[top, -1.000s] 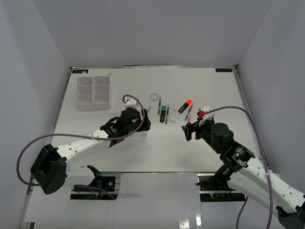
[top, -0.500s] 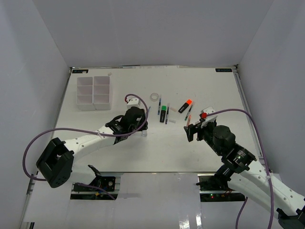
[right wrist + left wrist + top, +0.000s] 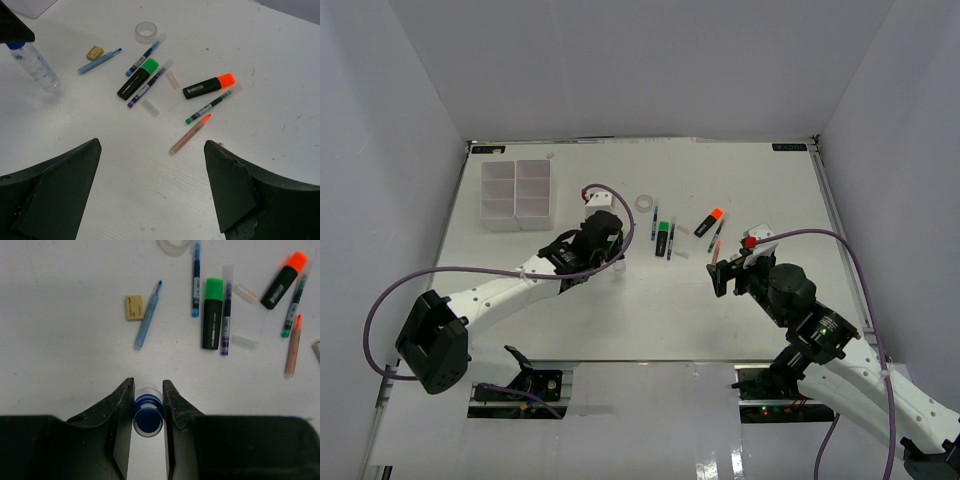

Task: Sort the stationery into containers
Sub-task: Pick up the stationery from the center of the board, then place the stationery in the storage box.

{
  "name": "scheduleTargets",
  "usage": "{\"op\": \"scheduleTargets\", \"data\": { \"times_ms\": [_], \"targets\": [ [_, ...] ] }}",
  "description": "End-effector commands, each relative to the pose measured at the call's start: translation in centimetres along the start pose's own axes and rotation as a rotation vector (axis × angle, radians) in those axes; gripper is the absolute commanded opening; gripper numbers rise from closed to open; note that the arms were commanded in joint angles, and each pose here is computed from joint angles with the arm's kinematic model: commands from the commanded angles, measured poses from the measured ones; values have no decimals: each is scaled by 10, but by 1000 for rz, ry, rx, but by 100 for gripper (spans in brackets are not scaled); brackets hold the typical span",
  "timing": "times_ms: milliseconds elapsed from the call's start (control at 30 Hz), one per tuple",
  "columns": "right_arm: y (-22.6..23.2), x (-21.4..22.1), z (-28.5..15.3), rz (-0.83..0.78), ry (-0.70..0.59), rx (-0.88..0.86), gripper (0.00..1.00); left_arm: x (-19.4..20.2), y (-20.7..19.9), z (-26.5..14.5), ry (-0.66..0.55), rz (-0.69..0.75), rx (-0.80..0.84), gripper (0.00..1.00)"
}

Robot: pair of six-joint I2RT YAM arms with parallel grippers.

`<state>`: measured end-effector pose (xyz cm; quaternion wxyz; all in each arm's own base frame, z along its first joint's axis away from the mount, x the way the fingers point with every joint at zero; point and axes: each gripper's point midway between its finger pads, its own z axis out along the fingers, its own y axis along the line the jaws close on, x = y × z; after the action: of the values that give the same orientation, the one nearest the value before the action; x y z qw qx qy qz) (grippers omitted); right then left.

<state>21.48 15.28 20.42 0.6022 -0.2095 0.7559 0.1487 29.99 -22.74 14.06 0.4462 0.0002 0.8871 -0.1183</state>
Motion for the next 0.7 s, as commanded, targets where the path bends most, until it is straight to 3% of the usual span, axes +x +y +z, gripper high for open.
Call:
{"op": "scheduleTargets", "data": {
  "times_ms": [0, 133, 367, 667],
  "targets": [
    [2, -11, -3, 14, -33, -11, 90, -68, 16, -21, -169, 44, -77, 4],
    [9, -13, -3, 20, -34, -48, 90, -129, 42, -31, -261, 37, -130, 1],
    [19, -18, -4, 23, -37, -105, 90, -232, 132, -36, -406, -5, -309, 0],
    [29, -11, -6, 12, -18, -168, 90, -292, 230, -15, -459, -69, -458, 0]
  ]
}}
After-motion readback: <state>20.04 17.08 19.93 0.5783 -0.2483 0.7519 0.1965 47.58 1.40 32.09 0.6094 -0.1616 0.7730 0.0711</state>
